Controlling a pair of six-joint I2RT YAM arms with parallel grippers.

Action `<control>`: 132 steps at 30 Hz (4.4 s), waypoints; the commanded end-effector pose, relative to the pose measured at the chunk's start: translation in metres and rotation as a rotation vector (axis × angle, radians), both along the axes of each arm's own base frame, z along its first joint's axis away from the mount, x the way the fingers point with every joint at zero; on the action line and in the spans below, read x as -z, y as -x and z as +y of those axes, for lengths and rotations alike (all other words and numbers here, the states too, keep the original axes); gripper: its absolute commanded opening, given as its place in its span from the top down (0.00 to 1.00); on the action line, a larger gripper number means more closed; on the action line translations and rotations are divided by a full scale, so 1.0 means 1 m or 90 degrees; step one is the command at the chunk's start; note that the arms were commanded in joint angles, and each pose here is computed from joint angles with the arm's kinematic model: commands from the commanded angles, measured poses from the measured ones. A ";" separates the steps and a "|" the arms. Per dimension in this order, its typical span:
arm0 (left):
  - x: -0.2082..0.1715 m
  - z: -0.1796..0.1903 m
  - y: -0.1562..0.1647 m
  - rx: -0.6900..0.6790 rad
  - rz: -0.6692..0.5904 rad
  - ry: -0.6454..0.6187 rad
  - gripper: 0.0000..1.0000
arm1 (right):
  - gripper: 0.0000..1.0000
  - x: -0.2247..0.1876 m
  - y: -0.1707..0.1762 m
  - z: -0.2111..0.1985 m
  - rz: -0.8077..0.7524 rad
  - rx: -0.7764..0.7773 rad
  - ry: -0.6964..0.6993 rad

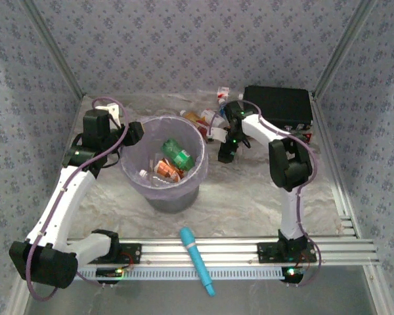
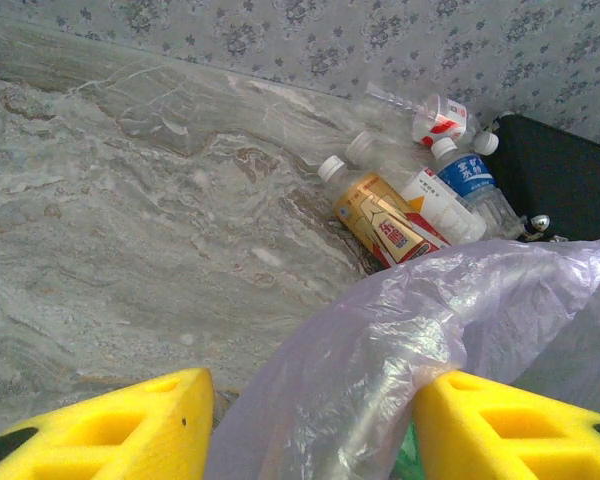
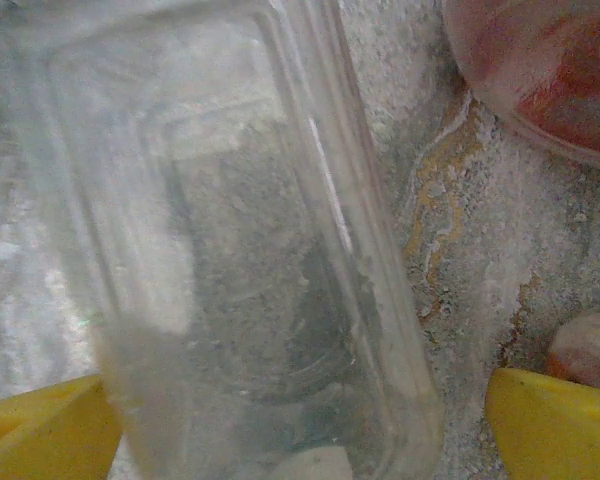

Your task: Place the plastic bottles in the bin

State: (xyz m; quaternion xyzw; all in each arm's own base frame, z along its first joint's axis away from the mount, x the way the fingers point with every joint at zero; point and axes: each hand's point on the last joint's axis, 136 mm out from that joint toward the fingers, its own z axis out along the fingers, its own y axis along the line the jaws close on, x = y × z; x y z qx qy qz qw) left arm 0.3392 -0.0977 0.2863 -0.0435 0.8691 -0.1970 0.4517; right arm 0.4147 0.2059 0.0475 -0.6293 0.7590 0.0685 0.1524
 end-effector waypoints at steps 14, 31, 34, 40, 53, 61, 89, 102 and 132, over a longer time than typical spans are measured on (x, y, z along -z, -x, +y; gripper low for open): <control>0.009 0.004 0.003 -0.002 0.027 -0.021 0.46 | 0.14 0.029 -0.005 0.011 0.005 -0.032 0.025; 0.004 0.005 0.004 -0.010 0.018 -0.013 0.45 | 0.44 -0.004 0.000 0.010 0.009 0.000 0.003; 0.003 0.005 0.004 -0.009 0.017 -0.011 0.45 | 0.55 -0.023 -0.001 0.007 0.002 0.015 -0.007; 0.001 0.004 0.003 -0.006 0.013 -0.010 0.45 | 0.56 -0.067 -0.004 -0.003 -0.035 0.071 -0.034; 0.002 0.001 0.002 -0.001 0.008 0.002 0.45 | 0.67 -0.228 -0.012 -0.013 -0.143 0.368 -0.201; 0.002 0.001 0.002 -0.002 0.008 0.001 0.45 | 0.73 -0.313 0.017 0.030 -0.181 0.414 -0.308; 0.005 0.005 0.003 -0.023 -0.004 0.012 0.46 | 0.77 -0.237 0.116 0.193 -0.008 0.342 -0.282; 0.008 0.005 0.000 -0.024 0.002 0.014 0.47 | 0.49 -0.169 0.111 0.190 0.011 0.381 -0.211; 0.004 0.003 -0.001 -0.019 0.002 0.015 0.46 | 0.00 -0.333 0.128 0.149 -0.222 0.228 -0.346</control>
